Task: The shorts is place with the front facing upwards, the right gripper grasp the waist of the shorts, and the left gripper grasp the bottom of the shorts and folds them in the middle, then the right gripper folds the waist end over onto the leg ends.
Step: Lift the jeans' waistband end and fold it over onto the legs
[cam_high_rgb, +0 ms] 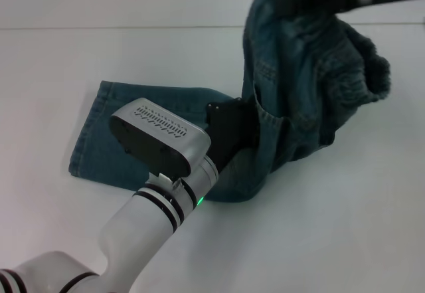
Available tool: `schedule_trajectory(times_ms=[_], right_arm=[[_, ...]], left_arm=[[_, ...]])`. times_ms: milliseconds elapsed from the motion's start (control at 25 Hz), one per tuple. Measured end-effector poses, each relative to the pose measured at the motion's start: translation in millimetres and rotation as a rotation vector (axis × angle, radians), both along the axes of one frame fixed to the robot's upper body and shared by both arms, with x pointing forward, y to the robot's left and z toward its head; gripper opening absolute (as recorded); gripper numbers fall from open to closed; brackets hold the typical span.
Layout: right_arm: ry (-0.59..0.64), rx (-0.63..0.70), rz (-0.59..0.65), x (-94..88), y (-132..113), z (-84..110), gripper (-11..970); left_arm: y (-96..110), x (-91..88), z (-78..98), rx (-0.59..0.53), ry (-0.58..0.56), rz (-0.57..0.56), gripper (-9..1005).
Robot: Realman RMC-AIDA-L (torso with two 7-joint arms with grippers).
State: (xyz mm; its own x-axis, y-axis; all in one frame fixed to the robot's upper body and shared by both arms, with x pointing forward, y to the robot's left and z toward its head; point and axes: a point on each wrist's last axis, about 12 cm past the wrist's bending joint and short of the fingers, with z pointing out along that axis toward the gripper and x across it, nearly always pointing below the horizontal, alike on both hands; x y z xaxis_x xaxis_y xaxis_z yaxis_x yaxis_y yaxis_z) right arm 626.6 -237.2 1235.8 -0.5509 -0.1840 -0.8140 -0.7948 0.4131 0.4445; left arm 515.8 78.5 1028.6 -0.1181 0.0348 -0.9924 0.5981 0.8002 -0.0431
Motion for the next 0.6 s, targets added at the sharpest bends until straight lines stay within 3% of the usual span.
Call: schedule_trajectory(times_ms=[320,600], right_arm=[[-0.074,-0.113,0.02,18.0,34,7.9,105],[-0.103,-0.122,0.021,21.2,39,10.6,105]], left_arm=[[-4,-2.9,0.5,-0.009,0.009,-0.01,1],[-7,-3.6,1.2,-0.008,0.017,-0.025,1]])
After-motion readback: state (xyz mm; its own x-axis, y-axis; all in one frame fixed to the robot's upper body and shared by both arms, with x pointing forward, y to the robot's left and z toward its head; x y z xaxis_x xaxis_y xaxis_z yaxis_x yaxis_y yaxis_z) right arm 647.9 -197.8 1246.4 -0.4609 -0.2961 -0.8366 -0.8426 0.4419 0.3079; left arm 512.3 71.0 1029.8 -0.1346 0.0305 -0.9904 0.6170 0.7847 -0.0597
